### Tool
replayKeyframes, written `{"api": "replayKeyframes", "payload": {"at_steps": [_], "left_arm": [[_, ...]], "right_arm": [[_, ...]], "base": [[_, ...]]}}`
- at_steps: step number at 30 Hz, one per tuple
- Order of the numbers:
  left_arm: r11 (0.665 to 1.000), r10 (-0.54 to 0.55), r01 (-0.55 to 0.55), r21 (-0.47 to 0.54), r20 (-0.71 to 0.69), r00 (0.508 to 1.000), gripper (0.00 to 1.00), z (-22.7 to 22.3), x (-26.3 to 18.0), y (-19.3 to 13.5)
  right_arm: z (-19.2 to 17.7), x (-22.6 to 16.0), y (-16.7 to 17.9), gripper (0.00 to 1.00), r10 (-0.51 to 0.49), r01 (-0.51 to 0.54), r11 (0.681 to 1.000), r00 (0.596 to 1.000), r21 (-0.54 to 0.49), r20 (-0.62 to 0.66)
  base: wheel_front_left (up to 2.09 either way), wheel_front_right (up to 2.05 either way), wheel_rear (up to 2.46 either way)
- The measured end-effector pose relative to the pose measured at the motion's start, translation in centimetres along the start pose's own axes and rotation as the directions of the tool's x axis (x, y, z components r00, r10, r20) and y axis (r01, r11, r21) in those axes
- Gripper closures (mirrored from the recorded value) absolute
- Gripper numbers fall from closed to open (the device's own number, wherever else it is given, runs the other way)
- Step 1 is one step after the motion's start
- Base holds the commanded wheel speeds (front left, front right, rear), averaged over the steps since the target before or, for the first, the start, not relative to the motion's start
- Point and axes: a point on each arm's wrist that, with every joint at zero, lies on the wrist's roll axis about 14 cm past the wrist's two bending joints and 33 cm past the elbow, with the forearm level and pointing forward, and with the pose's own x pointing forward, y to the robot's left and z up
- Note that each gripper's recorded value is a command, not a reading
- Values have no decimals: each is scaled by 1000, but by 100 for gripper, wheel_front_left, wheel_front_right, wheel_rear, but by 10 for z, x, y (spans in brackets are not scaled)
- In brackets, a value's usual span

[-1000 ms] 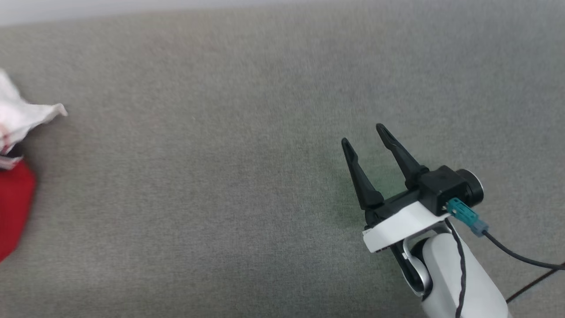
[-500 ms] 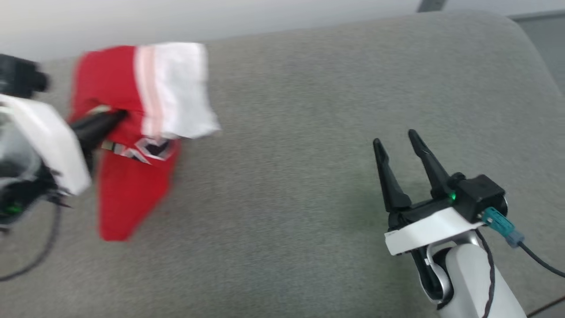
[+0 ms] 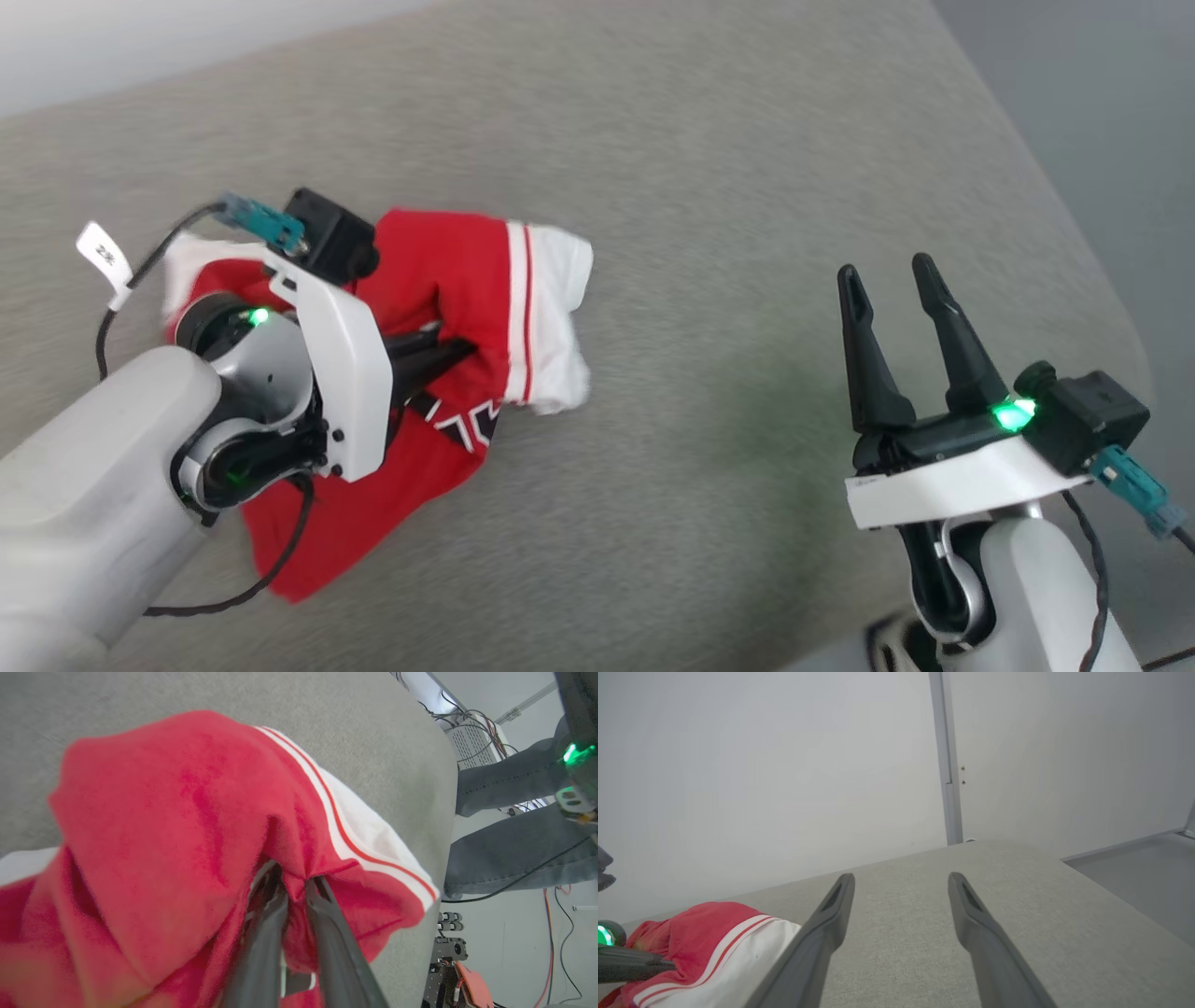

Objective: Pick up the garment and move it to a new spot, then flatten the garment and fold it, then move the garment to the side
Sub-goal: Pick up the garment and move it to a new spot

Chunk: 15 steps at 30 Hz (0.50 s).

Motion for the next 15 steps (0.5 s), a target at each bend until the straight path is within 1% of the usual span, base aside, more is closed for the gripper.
{"api": "replayKeyframes", "payload": {"at_steps": [4, 7, 12, 13, 14, 15], "left_arm": [[1000, -31, 31, -1, -102, 994, 100, -25, 36, 6], [999, -33, 38, 24, -163, 986, 100, -38, 55, 14], [997, -52, 63, 47, -213, 976, 100, -45, 75, 21], [996, -57, 69, 48, -216, 975, 87, -45, 77, 21], [996, -58, 70, 53, -216, 975, 67, -44, 77, 22], [996, -55, 69, 59, -214, 975, 36, -43, 77, 22]], "right_arm": [[-3, -16, -24, 0, -83, 83, 997, 996, -1, -23], [-4, -26, -38, 0, -135, 134, 991, 990, -9, -34], [-5, -37, -53, 0, -190, 189, 982, 981, -28, -48], [-5, -38, -54, 0, -196, 195, 980, 979, -31, -49], [-4, -38, -55, 0, -198, 197, 980, 979, -33, -48], [-4, -37, -55, 0, -196, 194, 980, 980, -34, -47]], "base": [[0, 0, 0], [0, 0, 0], [0, 0, 0], [0, 0, 0], [0, 0, 0], [0, 0, 0]]}}
